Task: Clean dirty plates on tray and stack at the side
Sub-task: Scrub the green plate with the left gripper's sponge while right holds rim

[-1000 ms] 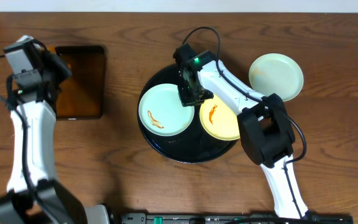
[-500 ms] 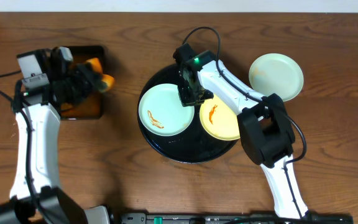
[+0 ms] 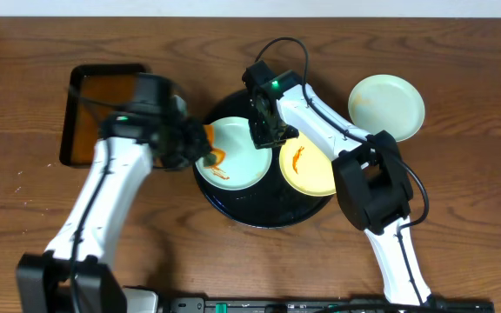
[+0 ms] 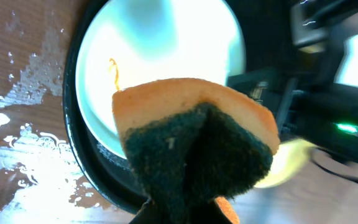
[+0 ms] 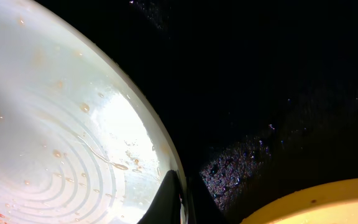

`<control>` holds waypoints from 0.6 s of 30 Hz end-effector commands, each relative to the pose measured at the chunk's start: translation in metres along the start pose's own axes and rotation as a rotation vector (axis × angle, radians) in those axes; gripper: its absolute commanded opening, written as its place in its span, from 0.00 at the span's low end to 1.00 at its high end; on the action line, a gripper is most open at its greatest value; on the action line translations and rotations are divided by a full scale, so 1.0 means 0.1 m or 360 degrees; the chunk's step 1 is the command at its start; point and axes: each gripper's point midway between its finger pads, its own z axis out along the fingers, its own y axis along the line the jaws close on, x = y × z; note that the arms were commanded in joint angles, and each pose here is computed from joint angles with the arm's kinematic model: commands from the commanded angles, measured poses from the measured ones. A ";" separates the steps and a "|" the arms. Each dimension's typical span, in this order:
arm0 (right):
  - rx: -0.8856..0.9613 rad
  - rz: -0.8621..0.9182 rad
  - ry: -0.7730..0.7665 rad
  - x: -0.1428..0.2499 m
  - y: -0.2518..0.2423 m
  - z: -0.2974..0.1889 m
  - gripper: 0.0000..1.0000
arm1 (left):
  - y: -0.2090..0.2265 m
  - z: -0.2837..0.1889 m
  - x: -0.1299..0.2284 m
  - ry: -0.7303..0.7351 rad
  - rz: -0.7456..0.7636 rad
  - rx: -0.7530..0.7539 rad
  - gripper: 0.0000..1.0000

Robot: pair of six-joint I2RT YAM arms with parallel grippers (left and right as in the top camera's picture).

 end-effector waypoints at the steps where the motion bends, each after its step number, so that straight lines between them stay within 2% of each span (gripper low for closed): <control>1: 0.0049 -0.0027 -0.0011 0.01 0.02 0.05 0.01 | 0.10 0.18 -0.09 -0.0124 -0.0141 -0.0222 0.08; 5: 0.0042 -0.0012 -0.0007 0.02 0.03 0.05 0.01 | -0.01 0.45 -0.12 -0.0111 -0.0083 -0.0204 0.08; 10: 0.0019 -0.0013 0.0001 0.02 0.05 0.05 0.01 | 0.04 0.79 -0.24 -0.0103 -0.0194 -0.0215 0.07; 18: 0.0017 -0.0013 -0.0005 0.02 0.05 0.05 0.01 | 0.08 1.15 -0.14 -0.0015 -0.0186 -0.0261 0.08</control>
